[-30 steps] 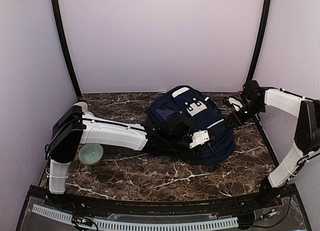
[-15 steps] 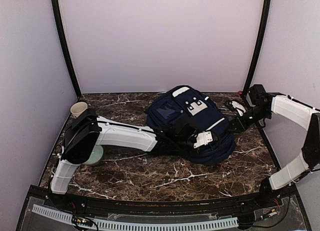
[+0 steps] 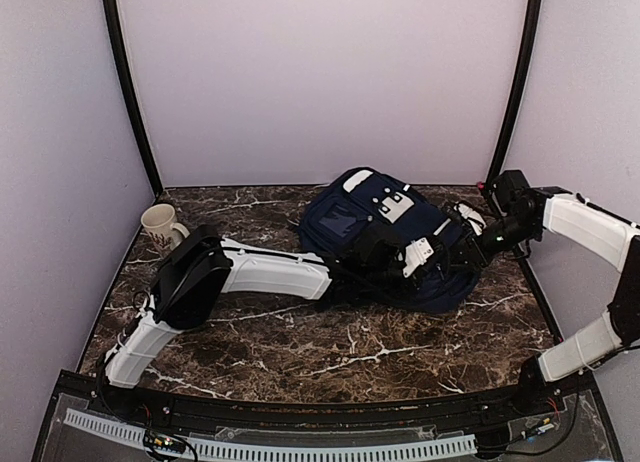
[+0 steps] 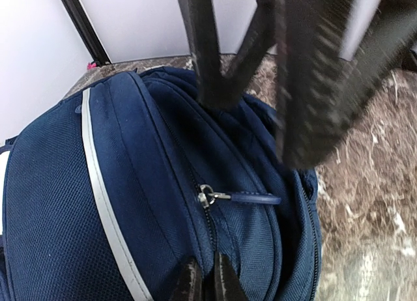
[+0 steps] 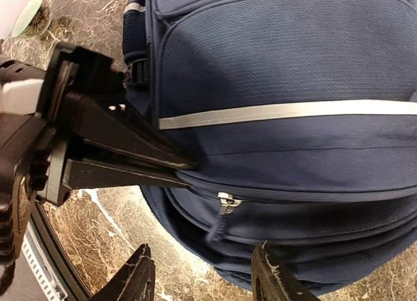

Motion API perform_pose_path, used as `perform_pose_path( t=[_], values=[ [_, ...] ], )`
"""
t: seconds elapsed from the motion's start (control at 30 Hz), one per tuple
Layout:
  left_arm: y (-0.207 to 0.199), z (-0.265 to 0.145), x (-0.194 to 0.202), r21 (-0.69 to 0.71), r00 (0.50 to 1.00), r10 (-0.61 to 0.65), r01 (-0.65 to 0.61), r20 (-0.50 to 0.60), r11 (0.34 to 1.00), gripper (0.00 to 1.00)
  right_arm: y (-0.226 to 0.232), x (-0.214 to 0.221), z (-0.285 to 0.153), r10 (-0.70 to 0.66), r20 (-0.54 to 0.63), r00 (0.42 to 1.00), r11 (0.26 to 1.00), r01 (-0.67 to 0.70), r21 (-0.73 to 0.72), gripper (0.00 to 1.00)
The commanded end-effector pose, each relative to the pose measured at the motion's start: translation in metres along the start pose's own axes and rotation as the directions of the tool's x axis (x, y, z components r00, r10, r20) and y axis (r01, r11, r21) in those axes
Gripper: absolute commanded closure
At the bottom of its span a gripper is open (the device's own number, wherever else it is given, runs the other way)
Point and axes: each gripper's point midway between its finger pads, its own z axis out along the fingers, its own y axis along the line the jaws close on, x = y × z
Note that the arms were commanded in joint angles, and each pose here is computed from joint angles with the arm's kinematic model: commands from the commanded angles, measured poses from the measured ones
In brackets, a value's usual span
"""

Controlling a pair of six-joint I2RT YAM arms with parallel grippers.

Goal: Pack the student bag
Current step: Pick up the student bag from the center of the board, then grab the upper front pocket of the student bag.

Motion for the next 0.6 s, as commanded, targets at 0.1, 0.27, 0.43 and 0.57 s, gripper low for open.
perform_pose_path(
  t=[0.1, 0.27, 0.43, 0.57],
  values=[
    [0.037, -0.008, -0.070, -0.083, 0.951, -0.144, 0.172, 0.272, 0.982, 1.00, -0.016, 0.002, 0.005, 0.008, -0.004, 1.000, 0.995, -0.007, 0.104, 0.46],
    [0.039, -0.010, -0.079, -0.075, 0.929, -0.177, 0.212, 0.326, 0.974, 1.00, -0.021, 0.007, 0.010, -0.021, 0.001, 1.000, 0.991, 0.020, 0.129, 0.46],
    [0.039, -0.009, -0.083, -0.061, 0.919, -0.196, 0.230, 0.342, 0.971, 1.00, -0.014, 0.004, 0.016, -0.056, 0.022, 0.998, 0.994, 0.053, 0.095, 0.50],
    [0.038, -0.008, -0.082, -0.051, 0.917, -0.205, 0.236, 0.341, 0.970, 1.00, -0.015, 0.000, 0.021, -0.088, 0.026, 0.996, 0.988, 0.084, 0.131, 0.54]
  ],
)
